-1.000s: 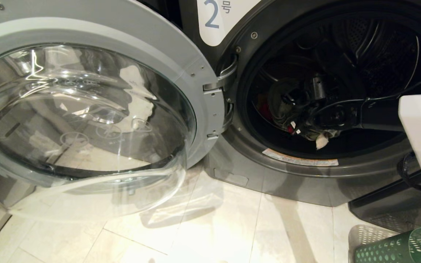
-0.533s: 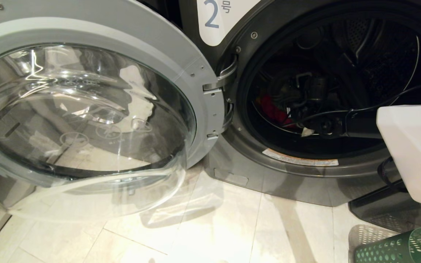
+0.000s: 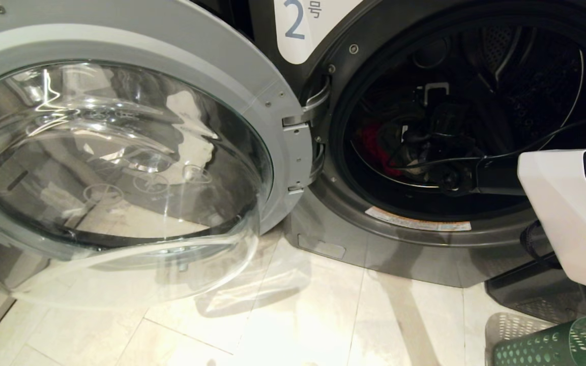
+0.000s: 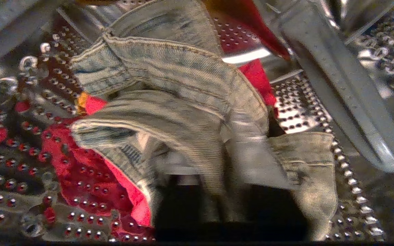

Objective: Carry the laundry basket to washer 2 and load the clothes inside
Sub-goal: Place the clothes into the washing machine

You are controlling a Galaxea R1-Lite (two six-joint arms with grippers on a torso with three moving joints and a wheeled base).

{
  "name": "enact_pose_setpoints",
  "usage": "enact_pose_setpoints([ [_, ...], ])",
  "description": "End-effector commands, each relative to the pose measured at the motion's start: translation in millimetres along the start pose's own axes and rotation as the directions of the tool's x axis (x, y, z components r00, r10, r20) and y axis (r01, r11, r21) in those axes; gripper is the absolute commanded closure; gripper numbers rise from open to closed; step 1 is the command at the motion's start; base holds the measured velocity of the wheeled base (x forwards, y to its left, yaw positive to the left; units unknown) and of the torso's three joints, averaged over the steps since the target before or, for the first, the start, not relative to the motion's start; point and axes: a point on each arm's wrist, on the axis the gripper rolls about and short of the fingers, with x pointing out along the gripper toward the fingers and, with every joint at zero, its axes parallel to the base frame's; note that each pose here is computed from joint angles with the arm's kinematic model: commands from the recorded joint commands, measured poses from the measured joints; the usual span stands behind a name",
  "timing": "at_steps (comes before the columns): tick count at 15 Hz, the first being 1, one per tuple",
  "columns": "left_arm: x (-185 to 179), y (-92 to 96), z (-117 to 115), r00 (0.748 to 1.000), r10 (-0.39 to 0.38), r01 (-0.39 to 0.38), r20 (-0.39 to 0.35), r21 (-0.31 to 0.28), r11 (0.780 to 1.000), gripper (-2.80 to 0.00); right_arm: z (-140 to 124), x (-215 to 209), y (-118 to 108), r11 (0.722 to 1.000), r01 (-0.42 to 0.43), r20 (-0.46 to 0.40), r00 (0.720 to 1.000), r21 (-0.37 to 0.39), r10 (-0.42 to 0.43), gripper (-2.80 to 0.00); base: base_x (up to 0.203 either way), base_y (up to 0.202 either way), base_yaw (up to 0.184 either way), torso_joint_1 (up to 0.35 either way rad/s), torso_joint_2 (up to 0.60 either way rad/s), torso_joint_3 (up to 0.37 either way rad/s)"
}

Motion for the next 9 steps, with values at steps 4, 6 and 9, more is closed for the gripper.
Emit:
enact_pose_setpoints([
  [4,2.0,0.2,-11.3,0.999,0.002,-0.002,-0.038,-0.001,1.0,0.0,-7.1,-2.6,4.4,1.0,-0.011,-0.069,0.998,-0.028,0.009,-2.8,0.0,0.0,0.0,0.0,0.0,0.0],
  [6,2.0,0.2,-11.3,0.999,0.001,-0.001,-0.038,0.0,1.0,0.0,-10.0,-4.9,4.4,0.999,-0.033,-0.127,0.991,-0.01,0.032,-2.8,0.0,0.0,0.0,0.0,0.0,0.0],
  [9,2.0,0.2,-11.3,0.999,0.001,-0.001,-0.038,-0.001,1.0,0.0,-14.1,-20.8,1.0,0.983,-0.181,-0.353,0.919,0.02,0.176,-2.8,0.0,0.0,0.0,0.0,0.0,0.0],
])
